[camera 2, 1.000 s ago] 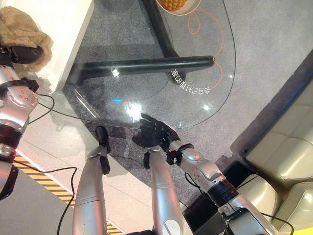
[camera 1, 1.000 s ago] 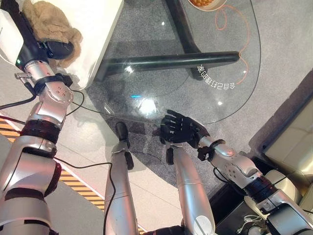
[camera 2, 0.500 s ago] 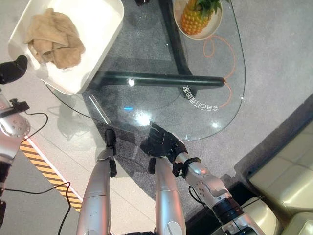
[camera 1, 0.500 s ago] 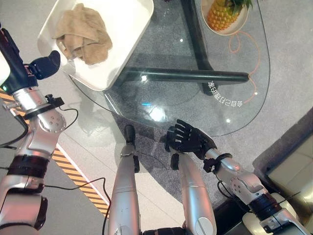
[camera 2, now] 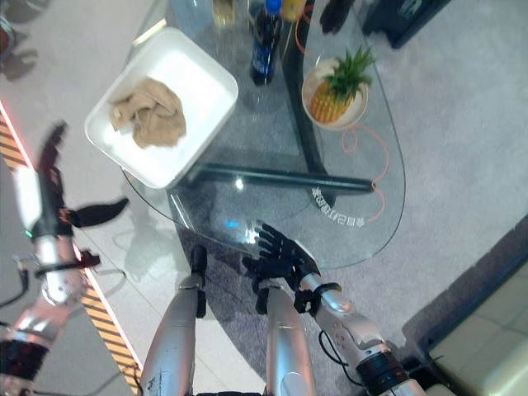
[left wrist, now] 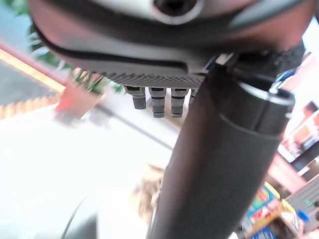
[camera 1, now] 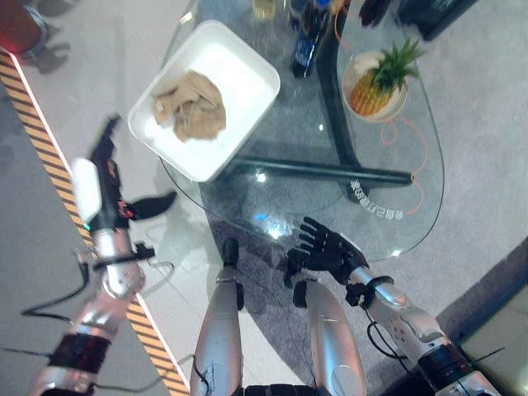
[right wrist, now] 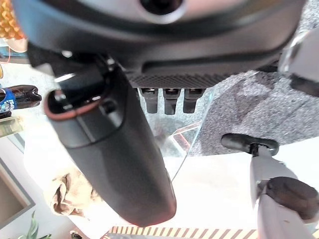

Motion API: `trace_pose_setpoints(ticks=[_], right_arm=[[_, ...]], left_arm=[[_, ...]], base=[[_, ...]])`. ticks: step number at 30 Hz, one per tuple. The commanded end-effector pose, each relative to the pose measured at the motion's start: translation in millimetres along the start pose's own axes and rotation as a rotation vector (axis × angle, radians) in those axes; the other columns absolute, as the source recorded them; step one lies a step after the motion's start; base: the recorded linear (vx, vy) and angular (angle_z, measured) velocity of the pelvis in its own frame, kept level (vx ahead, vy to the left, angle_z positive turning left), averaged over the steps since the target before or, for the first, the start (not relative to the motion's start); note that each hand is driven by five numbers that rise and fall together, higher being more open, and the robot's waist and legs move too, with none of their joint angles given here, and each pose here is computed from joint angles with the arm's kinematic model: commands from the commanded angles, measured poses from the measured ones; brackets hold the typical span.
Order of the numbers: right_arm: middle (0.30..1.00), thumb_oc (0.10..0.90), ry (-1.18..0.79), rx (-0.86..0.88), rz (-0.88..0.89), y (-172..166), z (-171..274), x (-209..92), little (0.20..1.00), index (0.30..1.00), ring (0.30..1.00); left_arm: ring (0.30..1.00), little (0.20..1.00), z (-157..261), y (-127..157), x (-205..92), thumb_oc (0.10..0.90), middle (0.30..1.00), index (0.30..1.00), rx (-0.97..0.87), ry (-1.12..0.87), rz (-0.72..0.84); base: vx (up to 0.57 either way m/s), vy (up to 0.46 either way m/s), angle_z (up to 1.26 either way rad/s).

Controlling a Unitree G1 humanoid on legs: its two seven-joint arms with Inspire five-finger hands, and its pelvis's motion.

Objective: Wipe the table with a cloth and put it in the basket.

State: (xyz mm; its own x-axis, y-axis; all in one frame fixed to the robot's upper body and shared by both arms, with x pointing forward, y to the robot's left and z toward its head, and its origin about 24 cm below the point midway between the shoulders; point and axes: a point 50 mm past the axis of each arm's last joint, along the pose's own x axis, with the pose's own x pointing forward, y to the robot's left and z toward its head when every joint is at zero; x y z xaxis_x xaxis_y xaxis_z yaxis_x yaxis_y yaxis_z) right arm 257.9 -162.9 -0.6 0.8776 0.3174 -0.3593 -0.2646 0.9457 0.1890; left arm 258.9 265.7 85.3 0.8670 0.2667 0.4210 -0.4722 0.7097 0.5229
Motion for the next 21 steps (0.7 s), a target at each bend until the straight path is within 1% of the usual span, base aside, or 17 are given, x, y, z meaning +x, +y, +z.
trace_pose_setpoints(ticks=[1,2,3,4,7,9,10,12,13,15,17,18,19,21], right_arm=[[0.9,0.8,-0.05,-0.002,0.031,3.4,-2.5,-8.3,0.9,0.9,0.9],[0.9,0.8,-0.019,-0.01,0.014,2.1,-11.4,-9.9,0.9,0.9,0.9],[0.9,0.8,-0.005,-0.014,0.007,1.4,-16.3,-10.9,0.9,0.9,0.9],[0.9,0.8,0.037,-0.015,-0.001,0.1,-28.7,-14.0,0.9,0.9,0.9],[0.9,0.8,0.112,0.005,-0.016,-2.2,-49.4,-20.4,0.9,0.9,0.9],[0.9,0.8,0.222,0.006,-0.035,-6.4,-75.7,-27.7,0.9,0.9,0.9],[0.9,0.8,0.275,-0.007,-0.055,-9.4,-86.4,-30.9,0.9,0.9,0.9],[0.9,0.8,0.317,-0.009,-0.067,-12.8,-96.2,-34.1,0.9,0.9,0.9],[0.9,0.8,0.367,-0.008,-0.085,-17.3,-107.6,-38.0,0.9,0.9,0.9],[0.9,0.8,0.447,0.0,-0.117,-22.0,-124.5,-43.7,0.9,0.9,0.9],[0.9,0.8,0.565,-0.048,-0.167,-30.4,-147.8,-54.0,0.9,0.9,0.9],[0.9,0.8,0.588,-0.07,-0.175,-32.7,-152.3,-56.5,0.9,0.9,0.9],[0.9,0.8,0.645,-0.124,-0.189,-36.6,-161.8,-62.2,0.9,0.9,0.9],[0.9,0.8,0.713,-0.157,-0.197,-39.7,-172.2,-69.0,0.9,0.9,0.9]], left_arm=[[0.9,0.9,20.5,-8.0,-1.0,0.8,0.9,0.9,-0.144,-0.064,-0.038],[0.9,0.9,12.7,-17.3,-12.2,0.8,0.9,0.9,-0.179,0.003,-0.085],[0.9,0.9,9.0,-21.2,-17.7,0.8,0.9,0.9,-0.187,0.03,-0.109],[0.9,0.9,-1.1,-29.2,-31.5,0.8,0.9,0.9,-0.196,0.093,-0.168],[0.9,0.9,-21.4,-42.4,-58.1,0.8,0.9,0.9,-0.199,0.227,-0.275],[0.9,0.9,-44.8,-58.1,-91.9,0.8,0.9,0.9,-0.183,0.375,-0.398],[0.9,0.9,-51.6,-63.6,-104.8,0.8,0.9,0.9,-0.184,0.424,-0.433],[0.9,0.9,-56.6,-68.6,-116.0,0.8,0.9,0.9,-0.178,0.46,-0.463],[0.9,0.9,-63.7,-73.6,-128.4,0.8,0.9,0.9,-0.167,0.519,-0.512],[0.9,0.9,-72.9,-80.3,-145.3,0.8,0.9,0.9,-0.165,0.604,-0.557],[0.9,0.9,-85.4,-89.5,-169.7,0.8,0.9,0.9,-0.143,0.731,-0.636],[0.9,0.9,-87.8,-91.1,-175.1,0.8,0.9,0.9,-0.142,0.753,-0.655],[0.9,0.9,-92.7,-95.4,-187.1,0.8,0.9,0.9,-0.144,0.821,-0.709],[0.9,0.9,-99.2,-98.3,-201.2,0.8,0.9,0.9,-0.141,0.908,-0.777]], base=[[0.02,-0.134,0.14],[0.03,-0.119,0.1],[0.06,-0.124,0.06],[0.06,-0.103,0.02],[0.07,-0.102,0.03],[0.11,-0.077,0.03],[0.08,-0.034,0.03],[0.05,-0.011,0.01],[0.06,-0.006,-0.01],[0.06,0.001,0.07],[0.08,0.013,0.05],[0.09,0.021,-0.02],[0.06,0.023,-0.04],[0.06,0.034,-0.03]])
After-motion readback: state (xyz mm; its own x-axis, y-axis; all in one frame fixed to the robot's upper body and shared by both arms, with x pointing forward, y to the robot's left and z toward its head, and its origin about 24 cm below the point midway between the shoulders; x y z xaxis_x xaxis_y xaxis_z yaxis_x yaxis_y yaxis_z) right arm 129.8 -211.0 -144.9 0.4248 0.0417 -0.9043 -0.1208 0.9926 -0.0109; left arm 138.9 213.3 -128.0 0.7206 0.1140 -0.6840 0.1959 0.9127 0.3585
